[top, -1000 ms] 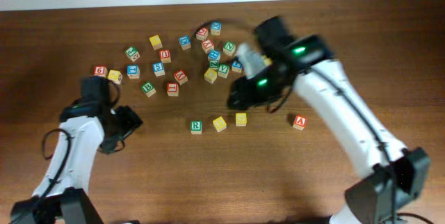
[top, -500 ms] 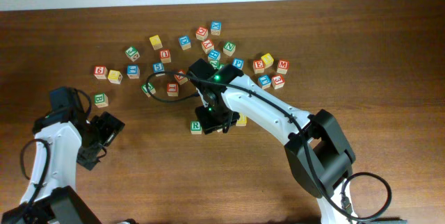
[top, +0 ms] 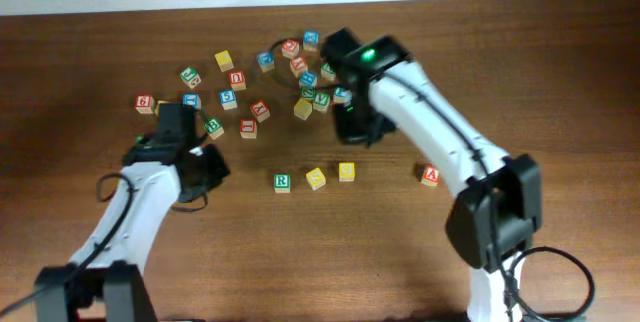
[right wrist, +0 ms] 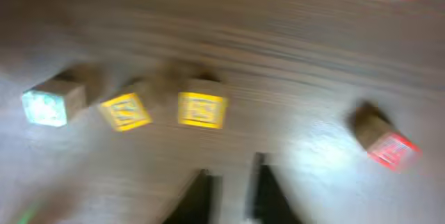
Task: Spell out RSS
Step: 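Push the R and S blocks together with both grippers to align them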
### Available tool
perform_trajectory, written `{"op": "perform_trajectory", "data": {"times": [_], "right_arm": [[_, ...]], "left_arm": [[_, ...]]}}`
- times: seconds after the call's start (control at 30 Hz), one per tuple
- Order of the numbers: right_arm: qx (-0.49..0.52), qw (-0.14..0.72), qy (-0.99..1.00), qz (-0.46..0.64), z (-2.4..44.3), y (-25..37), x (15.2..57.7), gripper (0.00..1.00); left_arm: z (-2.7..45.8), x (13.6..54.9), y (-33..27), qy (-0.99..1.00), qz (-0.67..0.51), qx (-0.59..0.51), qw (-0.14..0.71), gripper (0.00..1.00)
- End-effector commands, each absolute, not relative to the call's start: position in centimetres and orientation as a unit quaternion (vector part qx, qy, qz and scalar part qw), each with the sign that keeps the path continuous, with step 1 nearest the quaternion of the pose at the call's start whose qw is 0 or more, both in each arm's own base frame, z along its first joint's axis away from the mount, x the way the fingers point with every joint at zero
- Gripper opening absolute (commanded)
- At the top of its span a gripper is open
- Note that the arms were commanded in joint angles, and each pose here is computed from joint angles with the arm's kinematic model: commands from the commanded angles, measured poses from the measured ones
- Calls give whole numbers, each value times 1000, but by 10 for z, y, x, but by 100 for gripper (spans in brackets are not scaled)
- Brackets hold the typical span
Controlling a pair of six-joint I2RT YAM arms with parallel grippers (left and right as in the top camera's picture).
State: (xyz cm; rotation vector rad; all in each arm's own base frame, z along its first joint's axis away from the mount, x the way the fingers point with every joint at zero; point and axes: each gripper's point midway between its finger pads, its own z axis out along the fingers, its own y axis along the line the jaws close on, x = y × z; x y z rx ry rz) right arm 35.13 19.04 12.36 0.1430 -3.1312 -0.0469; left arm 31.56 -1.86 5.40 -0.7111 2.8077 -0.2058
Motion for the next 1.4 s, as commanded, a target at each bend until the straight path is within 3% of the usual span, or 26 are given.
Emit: {"op": "perform_trajectory", "data": {"times": [0.0,0.2,0.57,0.83,1.03,1.37], "right_arm": [[-3,3,-1000,-6,134,152,362,4],[-22,53,-998,10,73,131,343,4],[-17,76,-992,-99,-9,167,312,4],[20,54,-991,-117,-11,195,312,4],[59,47,-990,-116,-12,198,311,4],[60,49,-990,-116,-12,198,310,4]], "left_arm": [[28,325,-51,971,-78,-197,108,0],[-2,325,-98,982,-95,-135,89,0],[-22,310,-121,984,-133,-111,36,0],[-21,303,-144,983,-157,-94,26,0],[-24,308,-128,987,-114,-101,42,0],[-15,287,-139,988,-142,-61,-12,0]]}}
